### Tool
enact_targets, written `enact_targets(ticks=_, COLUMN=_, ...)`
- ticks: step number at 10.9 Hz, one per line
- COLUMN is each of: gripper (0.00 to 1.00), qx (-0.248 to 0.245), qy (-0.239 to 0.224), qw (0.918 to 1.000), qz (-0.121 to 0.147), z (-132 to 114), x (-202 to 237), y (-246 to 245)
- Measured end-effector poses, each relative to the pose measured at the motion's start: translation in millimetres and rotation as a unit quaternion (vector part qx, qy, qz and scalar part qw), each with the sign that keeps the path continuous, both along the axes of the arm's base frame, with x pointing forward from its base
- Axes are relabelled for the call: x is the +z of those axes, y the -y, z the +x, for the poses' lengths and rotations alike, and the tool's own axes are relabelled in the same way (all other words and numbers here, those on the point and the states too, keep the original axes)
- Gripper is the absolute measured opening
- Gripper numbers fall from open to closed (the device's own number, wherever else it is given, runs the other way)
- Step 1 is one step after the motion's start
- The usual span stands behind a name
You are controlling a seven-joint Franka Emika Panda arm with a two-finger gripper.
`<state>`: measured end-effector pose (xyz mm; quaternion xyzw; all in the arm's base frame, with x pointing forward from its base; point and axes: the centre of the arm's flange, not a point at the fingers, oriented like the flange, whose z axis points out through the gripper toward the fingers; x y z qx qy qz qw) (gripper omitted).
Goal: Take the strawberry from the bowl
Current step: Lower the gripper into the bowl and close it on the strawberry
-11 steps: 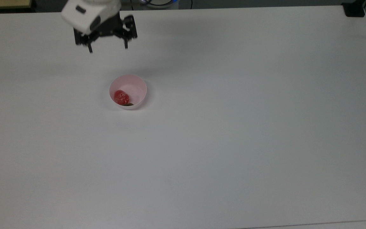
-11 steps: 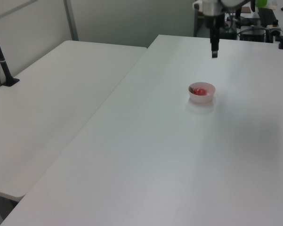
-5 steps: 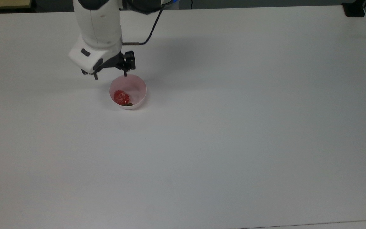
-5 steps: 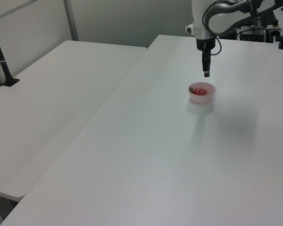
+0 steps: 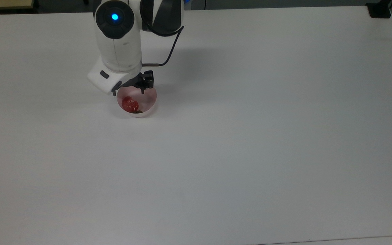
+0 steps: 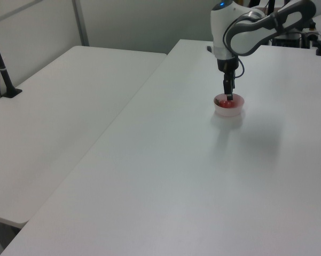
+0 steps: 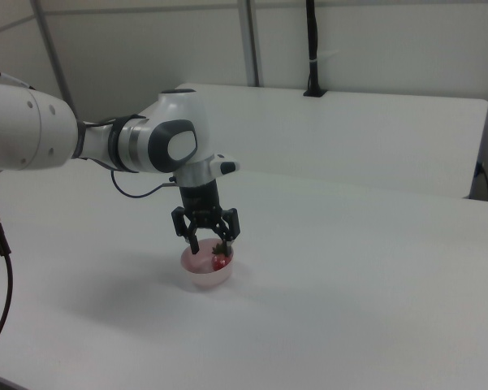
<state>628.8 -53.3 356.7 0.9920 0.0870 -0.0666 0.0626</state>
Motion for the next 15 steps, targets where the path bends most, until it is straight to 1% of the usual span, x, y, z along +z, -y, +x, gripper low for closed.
enact_targets(ticks=5, gripper=0.78, qx=-0.019, qy=0.003, qw=0.9998, qz=0.001, z=9, x=-40, y=-8)
enact_targets(ticks=6, gripper=0.78, qx=-0.027, qy=0.006, qw=0.9996, qz=0.0, z=10, x=-46, y=-9)
enact_targets(ticks=8, gripper=0.75, qx=-0.032, qy=0.007, qw=0.9995, qz=0.0, z=11, x=-50, y=-9)
enact_targets(ticks=9, gripper=0.71, qx=-0.033, qy=0.008, qw=0.9994, qz=-0.001, z=12, x=-50, y=-9)
enact_targets(ticks=10, gripper=0.63, qx=-0.034, qy=0.008, qw=0.9994, qz=0.0, z=12, x=-49, y=-10)
enact_targets(ticks=11, gripper=0.52, qx=-0.036, qy=0.01, qw=0.9993, qz=-0.001, z=13, x=-48, y=-10)
enact_targets(ticks=15, gripper=0.51, qx=-0.04, qy=0.019, qw=0.999, qz=-0.001, z=15, x=-39, y=-9)
